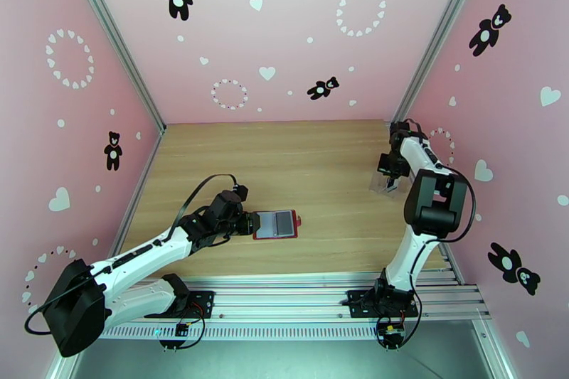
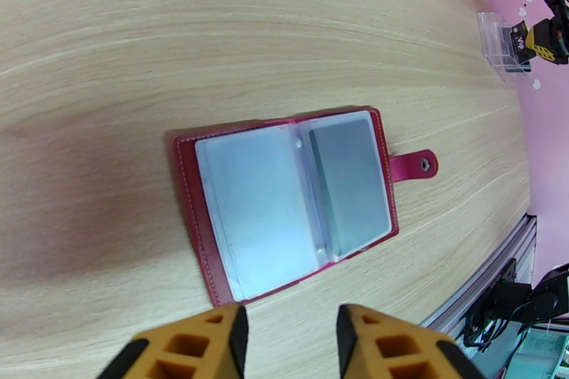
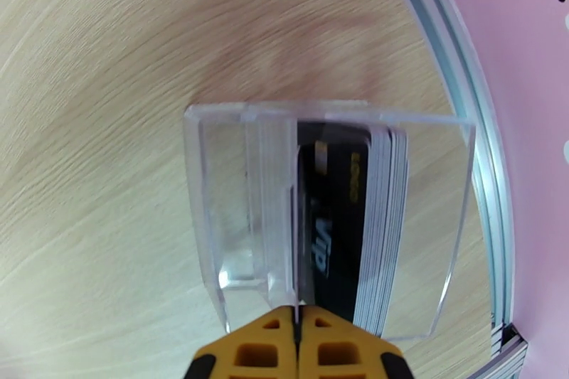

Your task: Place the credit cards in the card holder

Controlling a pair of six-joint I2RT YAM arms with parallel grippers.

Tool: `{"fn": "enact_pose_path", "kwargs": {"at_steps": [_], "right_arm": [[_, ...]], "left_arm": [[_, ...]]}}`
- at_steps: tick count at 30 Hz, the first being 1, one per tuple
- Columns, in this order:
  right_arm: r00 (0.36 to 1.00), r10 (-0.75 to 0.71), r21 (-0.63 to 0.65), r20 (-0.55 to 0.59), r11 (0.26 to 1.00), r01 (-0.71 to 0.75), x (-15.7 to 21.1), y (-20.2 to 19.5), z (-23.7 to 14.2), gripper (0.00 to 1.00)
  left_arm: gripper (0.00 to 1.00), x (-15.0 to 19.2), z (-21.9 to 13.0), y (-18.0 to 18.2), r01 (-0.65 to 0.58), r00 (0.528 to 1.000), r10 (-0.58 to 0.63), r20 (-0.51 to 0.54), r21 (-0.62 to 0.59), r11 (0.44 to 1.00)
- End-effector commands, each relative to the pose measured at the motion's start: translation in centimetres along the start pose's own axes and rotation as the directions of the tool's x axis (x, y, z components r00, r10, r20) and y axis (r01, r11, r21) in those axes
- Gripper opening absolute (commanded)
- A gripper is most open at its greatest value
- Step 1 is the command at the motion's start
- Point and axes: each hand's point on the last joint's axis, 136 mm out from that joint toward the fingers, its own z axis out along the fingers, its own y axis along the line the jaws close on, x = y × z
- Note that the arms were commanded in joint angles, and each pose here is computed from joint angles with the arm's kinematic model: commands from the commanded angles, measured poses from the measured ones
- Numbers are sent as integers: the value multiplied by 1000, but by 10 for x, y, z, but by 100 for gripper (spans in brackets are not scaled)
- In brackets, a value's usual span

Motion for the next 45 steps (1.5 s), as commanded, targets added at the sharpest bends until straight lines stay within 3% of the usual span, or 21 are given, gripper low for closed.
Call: {"fn": "enact_pose_path", "kwargs": {"at_steps": [1,7,9,12,16,19,25,29,34,40,45], "right_arm": [[997,40,-161,72,987,-28,10,23,-32,0],[983,14,-352,184,935,52,57,67,-74,0],[975,-4,-449,222,887,106,77,90,-94,0],[956,-34,-578,291,790,205,116,131,-125,0],[960,-21,-740,281,632,230,170,178,-140,0],[950,-20,-829,313,483,283,202,206,-157,0],[923,-44,-887,382,264,379,240,231,-202,0],[926,-42,-917,376,128,378,255,244,-235,0],[914,-67,-916,400,-27,399,276,260,-278,0],[901,-97,-904,422,-124,410,297,268,-303,0],[902,-127,-907,413,-142,396,306,274,-305,0]], "left_arm": [[39,-3,-5,0,9,1000,-9,20,16,1000],[40,-7,-12,0,20,999,-21,48,18,1000],[40,-8,-14,1,24,998,-25,56,16,1000],[40,-8,-15,3,43,997,-44,62,19,999],[40,-6,-9,7,106,993,-108,44,31,994],[40,-8,-11,-12,119,992,-124,28,146,982],[39,-24,-52,-59,6,988,-66,136,399,917],[40,-31,-82,-87,-45,979,-71,192,542,839],[43,-43,-108,-110,-97,968,-69,239,618,780],[44,-48,-122,-122,-135,963,-56,265,649,749],[38,-47,-130,-129,-148,961,-57,269,679,719]]}}
